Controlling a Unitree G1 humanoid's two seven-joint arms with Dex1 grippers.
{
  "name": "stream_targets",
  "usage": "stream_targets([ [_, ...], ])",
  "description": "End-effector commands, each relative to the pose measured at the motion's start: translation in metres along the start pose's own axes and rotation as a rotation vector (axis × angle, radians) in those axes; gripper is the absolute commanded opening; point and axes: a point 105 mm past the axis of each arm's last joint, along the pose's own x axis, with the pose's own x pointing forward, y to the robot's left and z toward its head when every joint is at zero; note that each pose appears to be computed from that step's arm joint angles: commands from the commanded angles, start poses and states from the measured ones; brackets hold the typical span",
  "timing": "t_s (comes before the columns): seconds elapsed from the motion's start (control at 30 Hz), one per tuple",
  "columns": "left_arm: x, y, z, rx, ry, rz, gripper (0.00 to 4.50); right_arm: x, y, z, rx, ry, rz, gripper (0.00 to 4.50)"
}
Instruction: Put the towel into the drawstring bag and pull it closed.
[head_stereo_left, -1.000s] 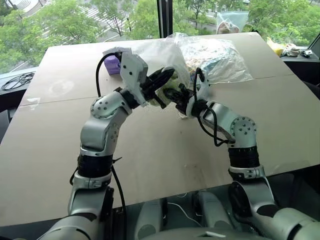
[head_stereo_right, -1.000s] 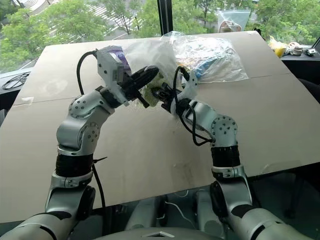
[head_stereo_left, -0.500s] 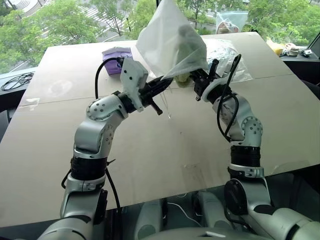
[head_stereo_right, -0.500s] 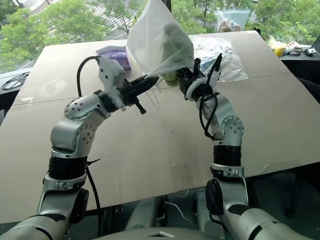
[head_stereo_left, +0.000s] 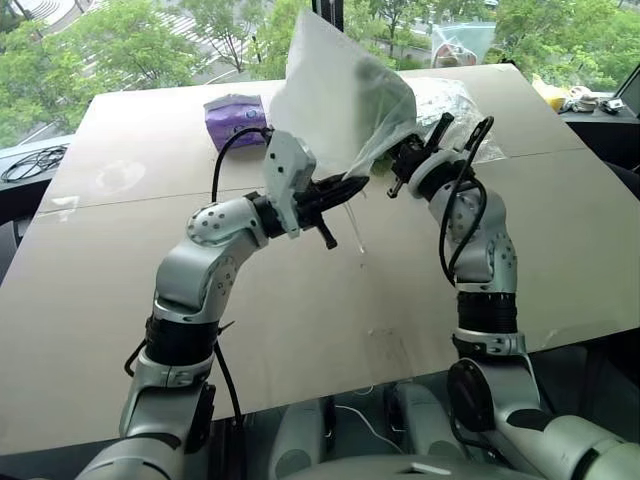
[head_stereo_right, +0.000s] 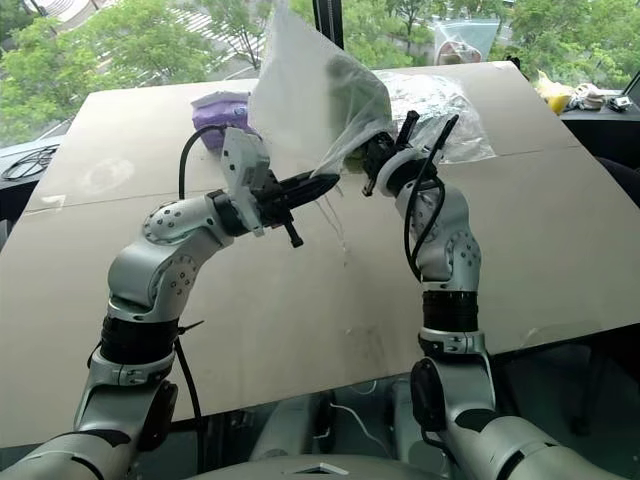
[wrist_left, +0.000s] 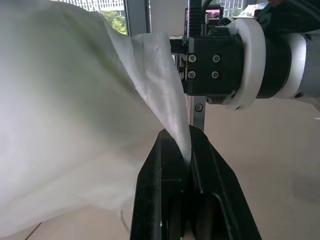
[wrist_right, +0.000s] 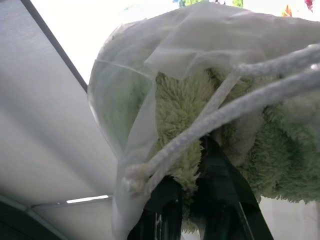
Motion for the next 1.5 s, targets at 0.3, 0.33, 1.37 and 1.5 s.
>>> stream_targets([
  [0.3, -0.023, 0.005, 0.059, -0.083, -0.209, -0.065, 0.00, -0.003, -0.019, -0.049, -0.519, 0.259, -0.035, 0.10],
  [0.33, -0.025, 0.009, 0.062, -0.096, -0.223, -0.053, 0.00, -0.004, -0.021, -0.051, -0.539, 0.275, -0.036, 0.10],
  [1.37, -0.041, 0.039, 0.054, -0.259, -0.305, 0.098, 0.00, -0.078, -0.041, -0.015, -1.306, 0.590, 0.081, 3.47],
  [1.5, -0.040, 0.037, 0.055, -0.263, -0.306, 0.090, 0.00, -0.076, -0.053, -0.019, -1.460, 0.653, 0.077, 3.47],
])
